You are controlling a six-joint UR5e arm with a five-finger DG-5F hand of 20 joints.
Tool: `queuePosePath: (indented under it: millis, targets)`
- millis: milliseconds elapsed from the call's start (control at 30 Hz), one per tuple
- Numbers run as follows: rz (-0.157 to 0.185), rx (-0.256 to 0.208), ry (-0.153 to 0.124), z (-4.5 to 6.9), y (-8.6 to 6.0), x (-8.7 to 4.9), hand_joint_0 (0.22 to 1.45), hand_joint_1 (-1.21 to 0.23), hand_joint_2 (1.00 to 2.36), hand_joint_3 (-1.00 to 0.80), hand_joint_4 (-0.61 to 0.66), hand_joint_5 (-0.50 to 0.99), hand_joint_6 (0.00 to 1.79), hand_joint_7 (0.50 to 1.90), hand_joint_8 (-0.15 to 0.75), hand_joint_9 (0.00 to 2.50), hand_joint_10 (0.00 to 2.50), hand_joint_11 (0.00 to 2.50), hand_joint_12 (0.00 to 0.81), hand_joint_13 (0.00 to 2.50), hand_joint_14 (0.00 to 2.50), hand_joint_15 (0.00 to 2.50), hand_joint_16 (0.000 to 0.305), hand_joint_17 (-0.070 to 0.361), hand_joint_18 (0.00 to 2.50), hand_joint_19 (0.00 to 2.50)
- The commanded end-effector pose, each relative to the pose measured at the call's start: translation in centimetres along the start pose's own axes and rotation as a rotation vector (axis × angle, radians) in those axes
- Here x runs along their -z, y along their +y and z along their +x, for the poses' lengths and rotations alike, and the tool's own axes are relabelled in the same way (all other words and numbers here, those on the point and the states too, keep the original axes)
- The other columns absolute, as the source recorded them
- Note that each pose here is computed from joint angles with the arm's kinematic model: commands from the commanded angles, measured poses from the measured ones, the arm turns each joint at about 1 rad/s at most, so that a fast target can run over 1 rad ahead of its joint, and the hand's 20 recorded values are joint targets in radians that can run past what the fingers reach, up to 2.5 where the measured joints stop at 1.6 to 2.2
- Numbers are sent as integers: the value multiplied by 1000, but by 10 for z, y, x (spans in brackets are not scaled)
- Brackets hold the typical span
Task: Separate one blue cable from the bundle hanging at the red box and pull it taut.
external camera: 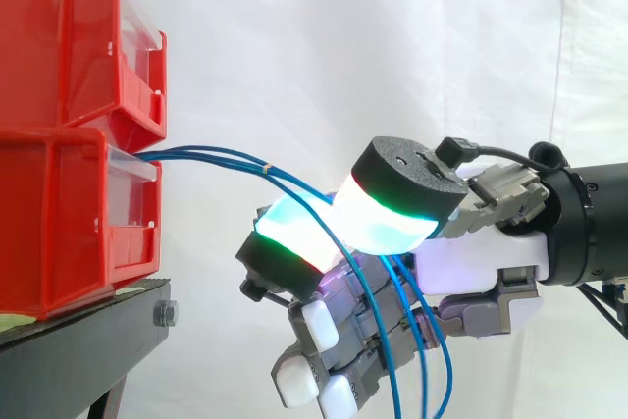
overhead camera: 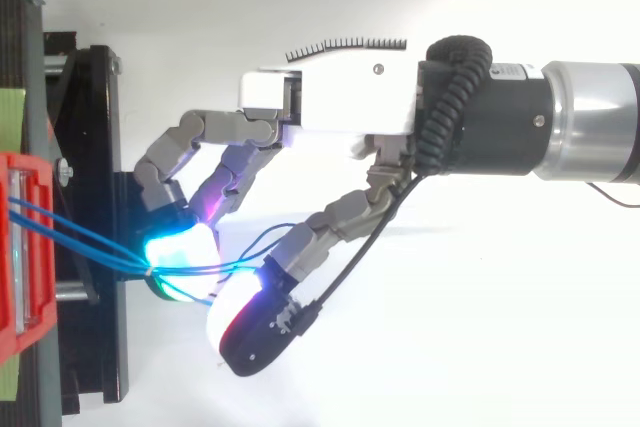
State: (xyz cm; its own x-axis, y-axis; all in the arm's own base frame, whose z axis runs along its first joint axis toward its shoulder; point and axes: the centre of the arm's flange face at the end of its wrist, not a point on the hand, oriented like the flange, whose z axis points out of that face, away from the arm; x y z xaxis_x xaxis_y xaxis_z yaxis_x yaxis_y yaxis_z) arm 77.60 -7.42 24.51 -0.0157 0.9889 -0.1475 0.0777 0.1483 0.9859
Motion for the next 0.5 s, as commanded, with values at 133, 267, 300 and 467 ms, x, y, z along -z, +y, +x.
queuePosePath:
  millis: [133,267,300,467]
  targets:
    - [-1,10,0,0,0,0,452,-738,1000,-500,52,-112,858,1083,302,1000,18,783,334,842,16,412,40,89,834,355]
    - [-1,10,0,0,0,0,523,-499,1000,-500,41,-116,838,1101,285,985,20,780,312,823,15,422,36,80,787,405]
    - [-2,10,2,1,0,0,549,-498,1000,-500,35,-117,837,1100,280,982,18,775,306,816,17,431,34,77,774,417]
    - [0,10,2,1,0,0,593,-676,1008,-380,-1,-117,843,1127,283,979,21,797,302,807,18,434,33,74,758,428]
